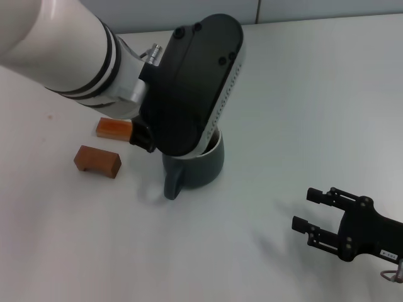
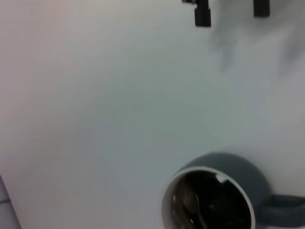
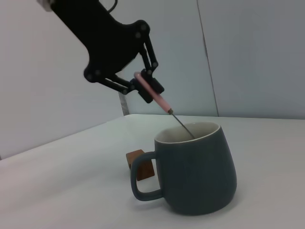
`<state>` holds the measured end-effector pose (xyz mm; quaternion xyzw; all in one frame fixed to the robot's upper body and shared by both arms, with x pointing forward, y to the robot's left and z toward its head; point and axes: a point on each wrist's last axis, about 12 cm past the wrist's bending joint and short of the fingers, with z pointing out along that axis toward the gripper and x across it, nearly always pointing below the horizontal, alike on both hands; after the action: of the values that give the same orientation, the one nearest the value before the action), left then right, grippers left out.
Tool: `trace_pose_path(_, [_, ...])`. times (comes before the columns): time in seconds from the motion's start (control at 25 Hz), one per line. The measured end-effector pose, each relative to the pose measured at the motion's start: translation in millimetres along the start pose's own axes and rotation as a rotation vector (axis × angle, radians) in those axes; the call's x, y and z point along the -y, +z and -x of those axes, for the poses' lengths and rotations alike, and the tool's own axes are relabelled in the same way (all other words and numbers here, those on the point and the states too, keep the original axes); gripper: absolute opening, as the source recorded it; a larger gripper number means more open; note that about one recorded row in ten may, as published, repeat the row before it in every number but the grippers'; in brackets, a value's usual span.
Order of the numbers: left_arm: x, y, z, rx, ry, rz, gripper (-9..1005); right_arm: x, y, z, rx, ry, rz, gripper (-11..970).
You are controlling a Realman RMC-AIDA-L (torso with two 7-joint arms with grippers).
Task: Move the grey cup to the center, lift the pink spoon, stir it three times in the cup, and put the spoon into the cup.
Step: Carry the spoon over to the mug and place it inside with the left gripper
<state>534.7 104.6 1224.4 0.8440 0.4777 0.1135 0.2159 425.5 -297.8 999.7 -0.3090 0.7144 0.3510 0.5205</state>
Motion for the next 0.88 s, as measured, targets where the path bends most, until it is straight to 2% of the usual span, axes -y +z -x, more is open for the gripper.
trace_pose_path(0.32, [3.5,-3,-5,-0.01,-0.021,-0.058,138,0.8,0,1,0.001,0.004,0.002,684])
trace_pose_path(0.56, [6.9,-9,2,0.048,-0.008,-0.09,138,0.9,1,1,0.001,0.006,0.003,685])
trace_pose_path(0.88, [-2.3,-5,4,0.068,-0.015,0.004,138,0.9,0,1,0.001,0.006,0.003,685])
